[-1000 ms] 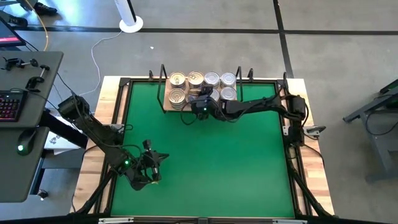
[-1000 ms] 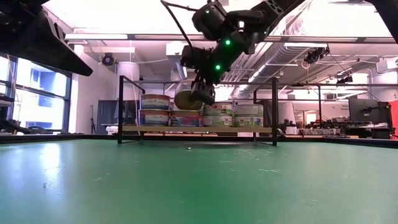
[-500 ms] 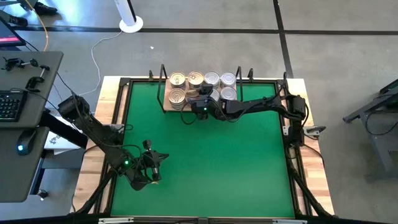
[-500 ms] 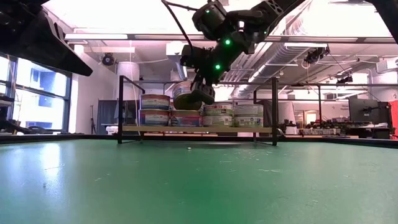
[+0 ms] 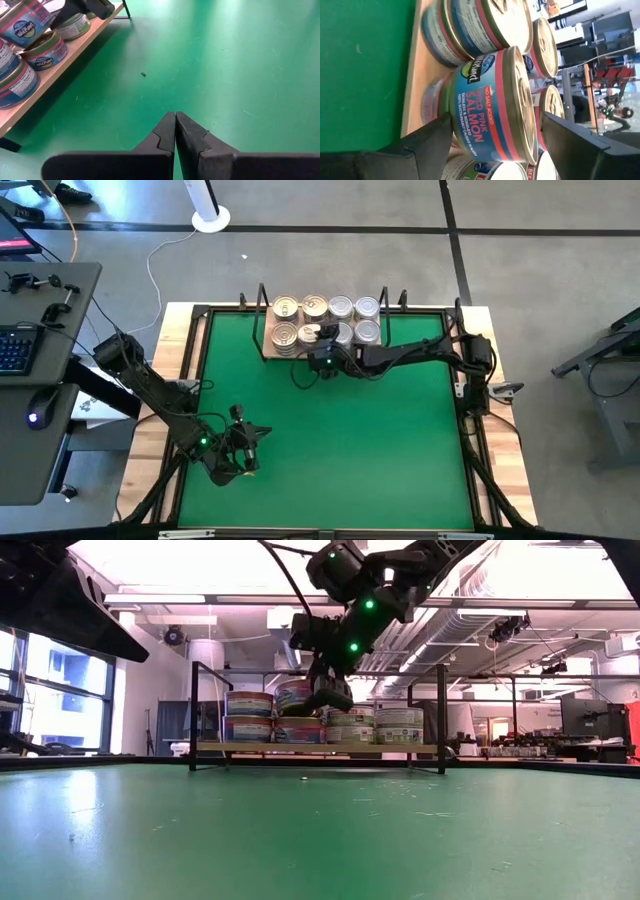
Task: Stack canned seafood by type on shelf
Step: Stack the blue/pink tuna can on top of the other blue/pink tuna can, then return to Home Position
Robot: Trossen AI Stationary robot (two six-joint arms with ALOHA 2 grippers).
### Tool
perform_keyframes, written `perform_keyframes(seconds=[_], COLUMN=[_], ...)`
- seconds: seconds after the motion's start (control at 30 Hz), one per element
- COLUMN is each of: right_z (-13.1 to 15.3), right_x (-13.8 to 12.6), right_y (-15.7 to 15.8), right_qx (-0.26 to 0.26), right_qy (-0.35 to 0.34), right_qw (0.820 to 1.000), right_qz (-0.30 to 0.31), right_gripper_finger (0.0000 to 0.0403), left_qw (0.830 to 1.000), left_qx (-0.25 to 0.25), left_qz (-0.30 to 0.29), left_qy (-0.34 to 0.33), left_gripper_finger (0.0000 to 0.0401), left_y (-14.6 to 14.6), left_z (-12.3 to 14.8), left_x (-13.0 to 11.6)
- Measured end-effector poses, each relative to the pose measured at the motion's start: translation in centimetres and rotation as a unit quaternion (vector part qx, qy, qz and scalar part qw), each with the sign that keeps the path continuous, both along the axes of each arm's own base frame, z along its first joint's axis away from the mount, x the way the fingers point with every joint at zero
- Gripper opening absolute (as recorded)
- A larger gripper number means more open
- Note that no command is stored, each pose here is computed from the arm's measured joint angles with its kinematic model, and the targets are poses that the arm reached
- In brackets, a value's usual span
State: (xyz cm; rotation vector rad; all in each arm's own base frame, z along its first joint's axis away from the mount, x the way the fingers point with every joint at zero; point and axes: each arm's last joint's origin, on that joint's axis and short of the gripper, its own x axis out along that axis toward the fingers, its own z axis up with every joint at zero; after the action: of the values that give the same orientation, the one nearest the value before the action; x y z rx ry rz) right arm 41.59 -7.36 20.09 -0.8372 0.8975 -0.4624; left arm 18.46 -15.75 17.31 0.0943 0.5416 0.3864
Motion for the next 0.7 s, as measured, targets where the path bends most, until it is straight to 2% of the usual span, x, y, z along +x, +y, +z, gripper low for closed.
perform_keyframes(seconds=[0.2,0.5,0.6,0.7], right_z=[-0.1,-0.1,1.1,3.6], right_x=[-0.2,-0.3,-1.0,-2.5], right_y=[-0.7,1.6,2.5,3.5], right_qx=[0.001,-0.014,-0.012,0.034], right_qy=[0.002,0.032,0.04,0.016], right_qw=[1.0,0.999,0.999,0.999], right_qz=[-0.02,0.003,0.002,0.014], right_gripper_finger=[0.0291,0.0291,0.0291,0.0291], left_qw=[1.0,1.0,1.0,1.0], left_qx=[0.0,-0.004,-0.005,-0.005], left_qz=[0.0,0.002,0.002,0.002], left_qy=[0.0,-0.002,-0.002,-0.002], left_gripper_finger=[0.0,0.0,0.0,0.0], left_y=[0.0,0.0,0.0,0.0], left_z=[0.0,0.0,0.0,0.0], left_x=[0.0,0.0,0.0,0.0])
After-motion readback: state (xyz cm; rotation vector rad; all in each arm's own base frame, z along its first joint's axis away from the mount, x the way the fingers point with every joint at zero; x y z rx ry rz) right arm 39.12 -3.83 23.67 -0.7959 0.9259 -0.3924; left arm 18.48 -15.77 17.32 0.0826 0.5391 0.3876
